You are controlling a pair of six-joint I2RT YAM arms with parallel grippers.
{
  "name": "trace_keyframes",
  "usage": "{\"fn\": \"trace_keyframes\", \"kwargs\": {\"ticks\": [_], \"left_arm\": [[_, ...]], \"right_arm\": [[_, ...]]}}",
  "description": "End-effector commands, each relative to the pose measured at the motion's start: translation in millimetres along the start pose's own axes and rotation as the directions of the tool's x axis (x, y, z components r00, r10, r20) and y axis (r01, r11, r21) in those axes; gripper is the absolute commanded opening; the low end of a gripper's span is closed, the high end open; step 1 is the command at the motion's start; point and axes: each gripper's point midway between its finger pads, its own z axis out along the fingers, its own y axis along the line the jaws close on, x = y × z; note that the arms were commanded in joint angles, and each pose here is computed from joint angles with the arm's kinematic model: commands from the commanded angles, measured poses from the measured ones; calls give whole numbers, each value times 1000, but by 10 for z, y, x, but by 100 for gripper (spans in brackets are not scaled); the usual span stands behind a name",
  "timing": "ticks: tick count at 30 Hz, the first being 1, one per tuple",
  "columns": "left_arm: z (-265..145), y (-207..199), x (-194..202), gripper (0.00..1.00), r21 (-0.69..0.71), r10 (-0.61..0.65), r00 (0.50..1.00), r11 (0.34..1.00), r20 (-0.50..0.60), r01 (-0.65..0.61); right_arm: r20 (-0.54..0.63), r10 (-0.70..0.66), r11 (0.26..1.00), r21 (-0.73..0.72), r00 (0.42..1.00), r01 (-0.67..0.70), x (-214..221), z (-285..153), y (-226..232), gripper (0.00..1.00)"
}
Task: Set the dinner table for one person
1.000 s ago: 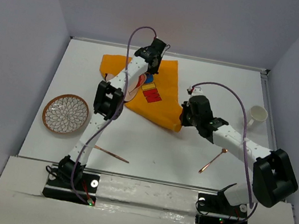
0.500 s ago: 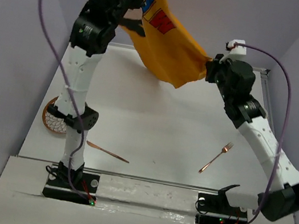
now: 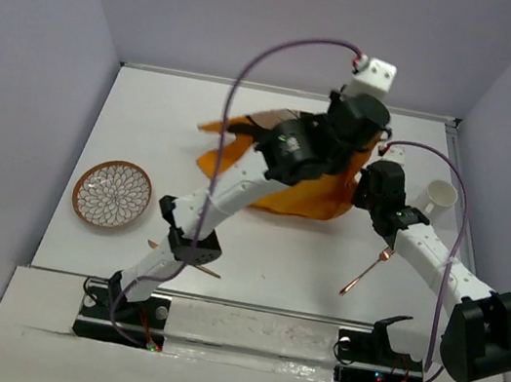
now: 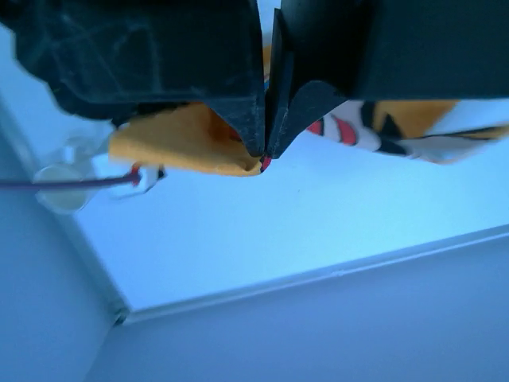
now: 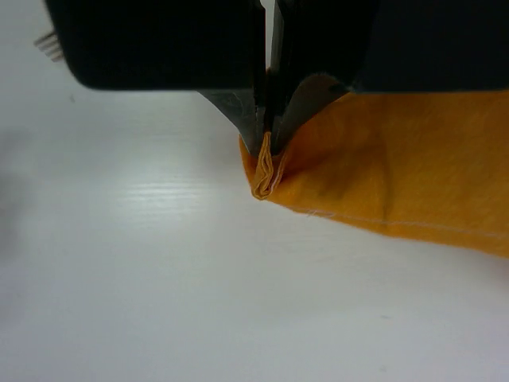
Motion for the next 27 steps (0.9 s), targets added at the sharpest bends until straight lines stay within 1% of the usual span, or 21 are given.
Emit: {"fn": "trace_keyframes", "kwargs": {"ticks": [1,3,4,5,6,7,8,10,12,13,14,15,17,19,20,22,23,24,25,26,27], "left_arm": [[143,129,185,34,-243,118,993,964,31,-107],[368,-1,276,35,-234,124,991,966,46,-110],[490,-120,341,42,-202,136,989,972,50,-124],[543,-177,388,55,-177,138,990,976,44,-128],[592,-224,434,87,-155,127,991,981,38,-120],[635,-259,472,95,-141,123,992,983,34,-117],[699,-295,542,99,-129,125,992,984,25,-121],[777,-254,580,99,-131,121,993,984,15,-118],[942,-74,624,99,-122,88,996,989,-20,-89],[1024,17,666,98,-123,73,996,989,-41,-78],[1157,255,706,96,-147,44,996,988,-73,-54],[1210,375,746,96,-172,36,995,984,-89,-51],[1335,669,912,95,-246,46,989,966,-142,-80],[1429,816,1042,88,-285,36,985,955,-171,-85],[1514,977,1156,84,-320,12,980,944,-198,-77],[1604,1190,1260,77,-368,-5,975,927,-220,-78],[1663,1298,1356,72,-389,-18,970,918,-241,-79],[1731,1338,1429,70,-368,-41,963,928,-265,-61],[1823,1534,1451,67,-381,-71,959,924,-273,-41],[1929,1546,1532,65,-345,-113,950,938,-292,5],[1992,1595,1542,63,-326,-144,944,944,-297,42]], "right_arm": [[21,95,992,76,995,-96,-151,-98,-242,6],[33,110,992,56,993,-112,-119,-200,-247,6],[32,116,991,63,993,-118,-79,-231,-275,12],[30,122,990,71,992,-124,-37,-255,-301,22],[30,130,988,84,991,-132,17,-289,-344,52],[30,128,987,99,991,-130,40,-298,-379,65],[32,124,985,116,992,-127,53,-304,-415,71],[29,123,984,124,992,-125,46,-322,-429,73],[54,137,985,102,989,-142,-29,-393,-403,70],[68,143,985,87,987,-149,-70,-430,-386,64],[102,153,985,69,983,-161,-160,-517,-378,63],[116,155,985,58,981,-163,-201,-558,-369,60],[129,158,987,20,979,-161,-275,-604,-308,51],[107,151,989,-9,983,-151,-281,-560,-229,29],[78,153,988,-28,985,-152,-261,-496,-161,23],[48,137,990,-44,989,-135,-229,-410,-102,10],[30,126,990,-69,992,-123,-223,-372,-40,10],[35,104,991,-86,994,-100,-318,-343,14,9],[-12,78,993,-85,997,-79,-233,-201,50,9],[-29,67,993,-98,997,-70,-231,-139,97,10],[-16,57,993,-103,998,-58,-359,-82,143,11]]}}
